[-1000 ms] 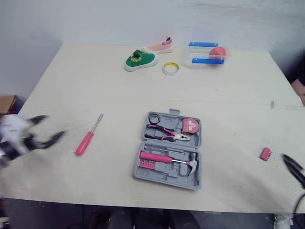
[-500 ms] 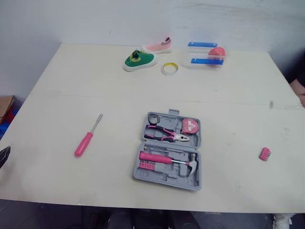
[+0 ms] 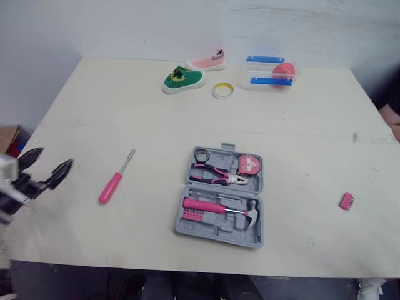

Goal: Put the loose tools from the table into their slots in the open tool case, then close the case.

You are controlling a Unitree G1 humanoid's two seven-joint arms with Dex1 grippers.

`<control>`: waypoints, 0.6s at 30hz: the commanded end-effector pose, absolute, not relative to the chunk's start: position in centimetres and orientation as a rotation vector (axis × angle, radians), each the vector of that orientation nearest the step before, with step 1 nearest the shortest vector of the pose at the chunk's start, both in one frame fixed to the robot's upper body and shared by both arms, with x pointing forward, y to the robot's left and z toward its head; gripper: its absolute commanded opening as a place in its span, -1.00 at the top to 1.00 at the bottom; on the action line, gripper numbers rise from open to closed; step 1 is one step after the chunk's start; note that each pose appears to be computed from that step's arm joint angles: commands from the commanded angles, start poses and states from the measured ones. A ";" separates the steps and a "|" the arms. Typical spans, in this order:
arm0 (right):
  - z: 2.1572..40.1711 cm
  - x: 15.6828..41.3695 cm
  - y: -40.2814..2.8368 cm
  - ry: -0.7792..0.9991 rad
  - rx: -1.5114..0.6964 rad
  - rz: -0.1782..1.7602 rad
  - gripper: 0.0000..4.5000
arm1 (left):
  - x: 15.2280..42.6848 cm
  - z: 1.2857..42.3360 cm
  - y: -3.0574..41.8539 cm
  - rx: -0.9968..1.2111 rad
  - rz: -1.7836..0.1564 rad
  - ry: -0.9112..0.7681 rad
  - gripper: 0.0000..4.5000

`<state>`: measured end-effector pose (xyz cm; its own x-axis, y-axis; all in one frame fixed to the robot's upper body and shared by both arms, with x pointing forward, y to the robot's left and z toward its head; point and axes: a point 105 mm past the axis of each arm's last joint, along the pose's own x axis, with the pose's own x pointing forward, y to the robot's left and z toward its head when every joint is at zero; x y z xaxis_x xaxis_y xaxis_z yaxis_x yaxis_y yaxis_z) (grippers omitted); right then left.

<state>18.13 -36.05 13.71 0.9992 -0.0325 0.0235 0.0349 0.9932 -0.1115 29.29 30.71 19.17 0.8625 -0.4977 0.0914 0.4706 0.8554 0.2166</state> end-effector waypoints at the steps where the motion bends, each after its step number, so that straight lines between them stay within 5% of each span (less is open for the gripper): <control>1: 13.6 19.6 -34.8 0.026 -0.031 -0.119 -1.00 | 29.4 21.8 26.4 0.195 -0.683 -0.203 -0.98; 10: 12.8 24.1 -32.0 0.075 0.044 -0.272 -1.00 | 26.5 22.7 13.6 0.151 -1.254 -0.203 -0.98; 18: 11.1 24.6 -32.9 0.182 0.061 -0.460 -1.00 | 24.7 21.3 10.5 0.167 -1.400 -0.174 -0.98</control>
